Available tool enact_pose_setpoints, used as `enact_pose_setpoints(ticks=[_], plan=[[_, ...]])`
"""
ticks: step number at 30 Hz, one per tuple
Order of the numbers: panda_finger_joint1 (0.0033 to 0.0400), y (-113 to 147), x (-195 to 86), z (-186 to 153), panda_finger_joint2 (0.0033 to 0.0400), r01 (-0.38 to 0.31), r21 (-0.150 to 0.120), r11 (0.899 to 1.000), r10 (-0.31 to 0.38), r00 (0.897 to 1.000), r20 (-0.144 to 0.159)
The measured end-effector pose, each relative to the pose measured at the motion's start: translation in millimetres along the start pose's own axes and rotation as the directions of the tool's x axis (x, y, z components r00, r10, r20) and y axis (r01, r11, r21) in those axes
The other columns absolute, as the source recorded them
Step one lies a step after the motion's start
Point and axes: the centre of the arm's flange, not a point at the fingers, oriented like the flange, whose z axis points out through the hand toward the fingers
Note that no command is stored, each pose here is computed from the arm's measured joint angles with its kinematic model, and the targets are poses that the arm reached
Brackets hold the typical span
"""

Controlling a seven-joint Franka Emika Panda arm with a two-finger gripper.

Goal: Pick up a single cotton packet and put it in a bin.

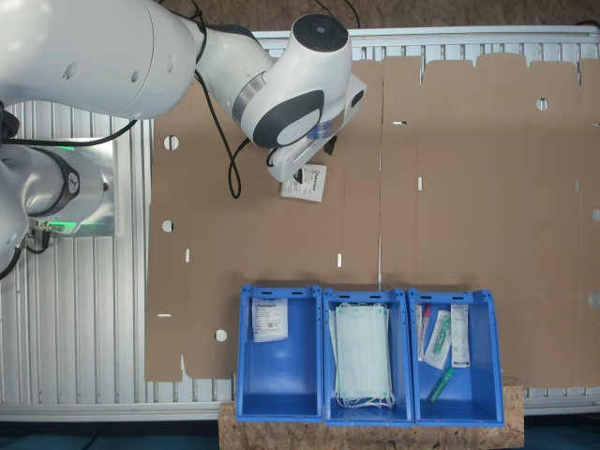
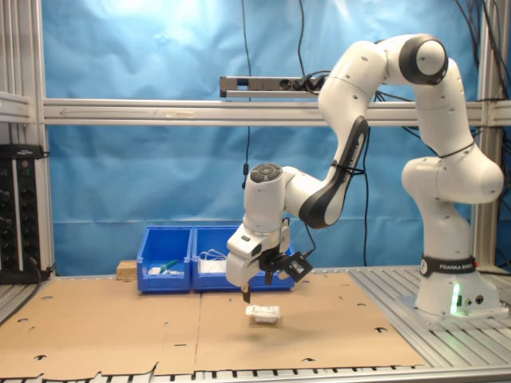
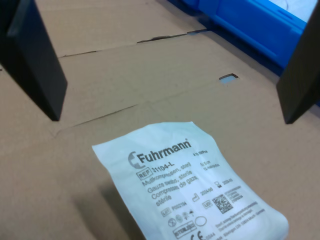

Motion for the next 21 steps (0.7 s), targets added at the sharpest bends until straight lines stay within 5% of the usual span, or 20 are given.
enact_pose_setpoints(ticks=[21], plan=[[0.0400, 0.2, -0.9, 8.4, 0.0400, -0.003, 0.003, 1.000, 0.003, 1.000, -0.003]])
